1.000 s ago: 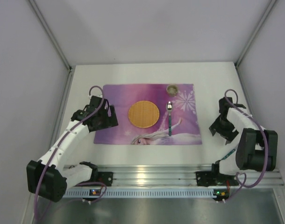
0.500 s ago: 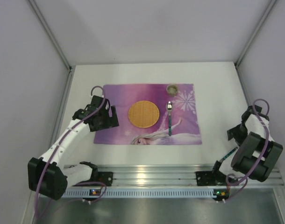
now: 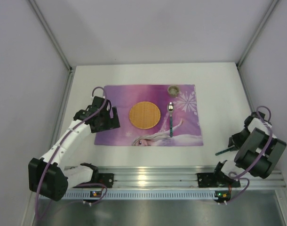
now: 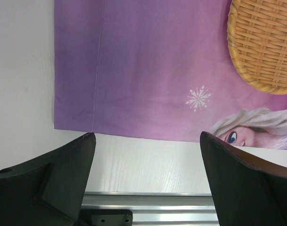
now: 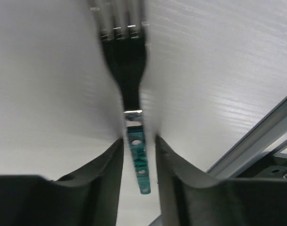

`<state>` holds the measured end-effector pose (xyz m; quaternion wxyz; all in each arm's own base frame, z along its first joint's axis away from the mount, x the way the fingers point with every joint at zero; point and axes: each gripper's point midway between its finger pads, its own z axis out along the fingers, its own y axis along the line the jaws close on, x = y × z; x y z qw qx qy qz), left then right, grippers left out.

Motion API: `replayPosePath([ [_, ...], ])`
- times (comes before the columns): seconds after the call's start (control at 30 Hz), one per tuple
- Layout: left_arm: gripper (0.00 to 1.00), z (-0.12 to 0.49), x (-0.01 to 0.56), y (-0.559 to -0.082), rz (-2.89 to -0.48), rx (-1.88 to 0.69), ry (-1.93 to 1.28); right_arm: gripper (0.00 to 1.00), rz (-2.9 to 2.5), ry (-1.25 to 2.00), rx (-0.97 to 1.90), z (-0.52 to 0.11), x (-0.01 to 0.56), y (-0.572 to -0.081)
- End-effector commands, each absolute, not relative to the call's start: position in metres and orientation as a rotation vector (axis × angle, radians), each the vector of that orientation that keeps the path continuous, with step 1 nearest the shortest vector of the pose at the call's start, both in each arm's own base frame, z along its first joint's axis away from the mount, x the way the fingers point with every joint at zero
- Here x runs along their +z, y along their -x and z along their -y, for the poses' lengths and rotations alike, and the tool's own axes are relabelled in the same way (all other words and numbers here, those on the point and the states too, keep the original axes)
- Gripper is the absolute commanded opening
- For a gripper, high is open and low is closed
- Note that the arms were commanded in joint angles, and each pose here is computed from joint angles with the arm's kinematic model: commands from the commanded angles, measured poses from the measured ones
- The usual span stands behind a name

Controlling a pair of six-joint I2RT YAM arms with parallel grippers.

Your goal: Set the dinner table for one person

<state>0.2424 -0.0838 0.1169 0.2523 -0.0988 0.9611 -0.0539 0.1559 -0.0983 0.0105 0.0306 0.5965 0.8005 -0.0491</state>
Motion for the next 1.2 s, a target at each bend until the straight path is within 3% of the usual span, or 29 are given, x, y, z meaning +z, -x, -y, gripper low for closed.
replayPosePath([
  [0.0,0.98,0.084,0.124,-0.247,-2.584,-0.148,0.262,0.26,-2.459,-1.829,-0.308,0.119,-0.005,-0.149],
  [0.07,0.98,0.083,0.124,-0.247,-2.581,-0.136,0.268,0.03,-2.464,-1.81,-0.274,0.119,-0.006,-0.155],
  [0.1,0.98,0.082,0.124,-0.247,-2.584,-0.132,0.272,0.0,-2.465,-1.803,-0.264,0.119,-0.006,-0.156],
  [0.27,0.98,0.083,0.125,-0.249,-2.579,-0.132,0.275,0.0,-2.466,-1.73,-0.17,0.119,0.014,-0.176],
  [0.47,0.98,0.094,0.142,-0.272,-2.53,-0.175,0.288,0.0,-2.38,-1.5,-0.009,0.096,0.093,-0.234],
  [0.67,0.96,0.12,0.197,-0.315,-2.405,-0.22,0.235,0.0,-2.397,-1.233,0.185,0.008,0.167,-0.291],
  [0.9,0.96,0.195,0.258,-0.342,-2.258,-0.301,-0.036,0.0,-2.496,-0.878,0.289,-0.109,0.223,-0.314],
  [1.17,0.99,0.289,0.291,-0.332,-2.119,-0.2,-0.433,0.0,-2.517,-0.797,0.365,-0.14,0.234,-0.311],
])
